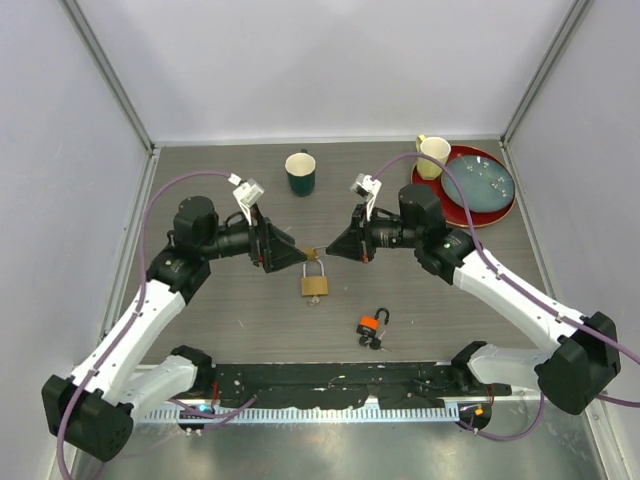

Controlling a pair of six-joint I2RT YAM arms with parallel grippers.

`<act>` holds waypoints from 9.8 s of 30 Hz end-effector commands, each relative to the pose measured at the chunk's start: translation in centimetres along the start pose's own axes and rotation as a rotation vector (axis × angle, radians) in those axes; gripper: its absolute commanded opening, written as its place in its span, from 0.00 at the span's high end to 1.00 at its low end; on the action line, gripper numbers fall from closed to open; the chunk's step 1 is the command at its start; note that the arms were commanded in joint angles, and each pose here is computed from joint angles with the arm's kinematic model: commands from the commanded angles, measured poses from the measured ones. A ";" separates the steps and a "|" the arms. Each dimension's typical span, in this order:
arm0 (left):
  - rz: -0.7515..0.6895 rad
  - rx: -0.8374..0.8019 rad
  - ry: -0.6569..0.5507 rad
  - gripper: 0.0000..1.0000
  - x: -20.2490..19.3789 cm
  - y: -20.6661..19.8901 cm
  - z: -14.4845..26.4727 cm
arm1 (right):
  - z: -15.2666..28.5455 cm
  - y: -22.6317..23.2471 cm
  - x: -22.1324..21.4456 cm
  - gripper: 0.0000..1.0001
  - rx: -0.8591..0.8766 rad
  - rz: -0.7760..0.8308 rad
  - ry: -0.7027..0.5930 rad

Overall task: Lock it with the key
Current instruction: Lock the lock, then place the lock at the center of the board, then place the key at the center of the board.

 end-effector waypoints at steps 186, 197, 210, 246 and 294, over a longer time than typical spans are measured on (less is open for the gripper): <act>-0.043 -0.357 -0.065 1.00 -6.3 -2.0 -3.8 | 1.0 1.8 9.4 0.99 0.117 -0.046 -0.516; -0.015 -0.196 -0.105 1.00 -7.1 0.3 -3.8 | 0.6 1.3 8.6 0.99 0.099 -0.059 -0.471; 0.134 0.149 -0.129 1.00 -7.5 5.8 -4.4 | -3.2 -3.7 -1.1 0.99 -0.094 -0.264 -0.163; 0.251 0.105 0.010 1.00 -8.6 7.7 -7.6 | 0.9 -13.0 -21.9 0.58 -0.689 -0.652 0.415; 0.462 0.278 0.124 0.99 -8.6 15.1 -16.0 | 1.2 -9.3 -17.8 0.48 -0.544 -0.669 0.296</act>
Point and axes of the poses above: each gripper's point midway between its finger pads, its own z axis back along the fingers, its own y axis along the line the jaws close on, x = y × z, the point moved 6 cm from there along z, back along the fingers, and after that the axes turned 12 degrees about z, right-handed, at the moved point
